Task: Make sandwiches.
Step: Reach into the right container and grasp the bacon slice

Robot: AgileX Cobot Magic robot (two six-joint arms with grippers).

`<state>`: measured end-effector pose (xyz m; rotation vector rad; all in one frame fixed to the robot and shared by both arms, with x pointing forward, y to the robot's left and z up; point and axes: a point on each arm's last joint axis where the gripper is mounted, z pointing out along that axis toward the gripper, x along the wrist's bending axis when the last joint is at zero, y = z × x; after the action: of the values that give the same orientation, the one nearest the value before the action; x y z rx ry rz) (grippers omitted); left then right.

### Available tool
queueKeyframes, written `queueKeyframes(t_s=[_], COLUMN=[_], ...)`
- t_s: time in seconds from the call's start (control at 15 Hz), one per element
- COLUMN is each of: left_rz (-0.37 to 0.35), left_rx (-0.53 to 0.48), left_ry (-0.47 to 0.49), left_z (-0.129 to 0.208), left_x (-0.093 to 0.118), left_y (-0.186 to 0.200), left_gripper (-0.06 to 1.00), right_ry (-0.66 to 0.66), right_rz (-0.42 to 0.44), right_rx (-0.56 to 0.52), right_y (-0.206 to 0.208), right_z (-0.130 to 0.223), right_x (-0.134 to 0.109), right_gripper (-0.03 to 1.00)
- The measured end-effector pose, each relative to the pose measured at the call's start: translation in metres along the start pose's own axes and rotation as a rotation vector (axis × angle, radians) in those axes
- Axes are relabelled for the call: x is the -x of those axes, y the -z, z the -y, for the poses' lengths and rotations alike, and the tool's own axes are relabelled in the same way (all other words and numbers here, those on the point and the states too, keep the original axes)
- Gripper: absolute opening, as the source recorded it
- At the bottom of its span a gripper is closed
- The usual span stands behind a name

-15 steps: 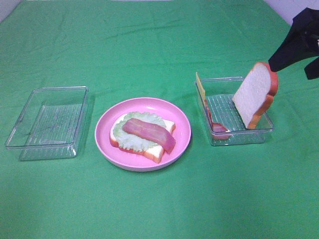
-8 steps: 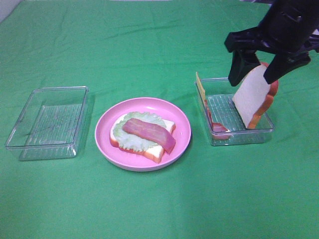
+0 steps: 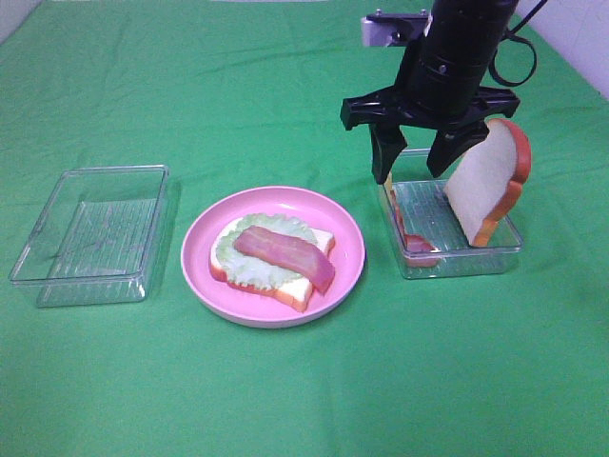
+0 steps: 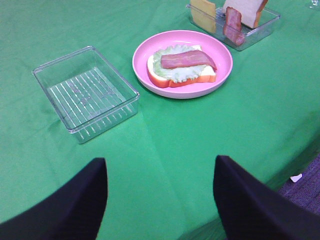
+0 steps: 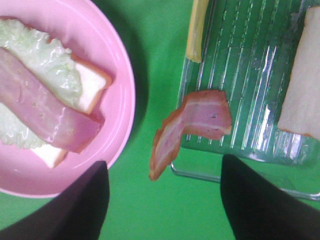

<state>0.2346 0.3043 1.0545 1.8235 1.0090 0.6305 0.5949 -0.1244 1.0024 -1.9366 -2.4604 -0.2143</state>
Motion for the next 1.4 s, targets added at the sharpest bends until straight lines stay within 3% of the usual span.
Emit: queueKeyframes(t_s=[0.6, 1.07, 1.4], left_rz=[0.0, 0.0, 0.0], left_rx=[0.0, 0.0, 0.0], left_ry=[0.0, 0.0, 0.0], left_z=[0.0, 0.0, 0.0], left_x=[0.0, 0.0, 0.0], left_y=[0.0, 0.0, 0.0], left_gripper=[0.59, 0.59, 0.59], right_ry=[0.018, 0.019, 0.029], right_rz=[0.07, 0.073, 0.089], right_rx=[-0.085, -0.08, -0.077], right_y=[-0.054, -0.057, -0.057], right_z=[-0.014, -0.015, -0.015], right_x=[0.005, 0.006, 0.007], right_gripper=[0.6, 0.4, 0.35])
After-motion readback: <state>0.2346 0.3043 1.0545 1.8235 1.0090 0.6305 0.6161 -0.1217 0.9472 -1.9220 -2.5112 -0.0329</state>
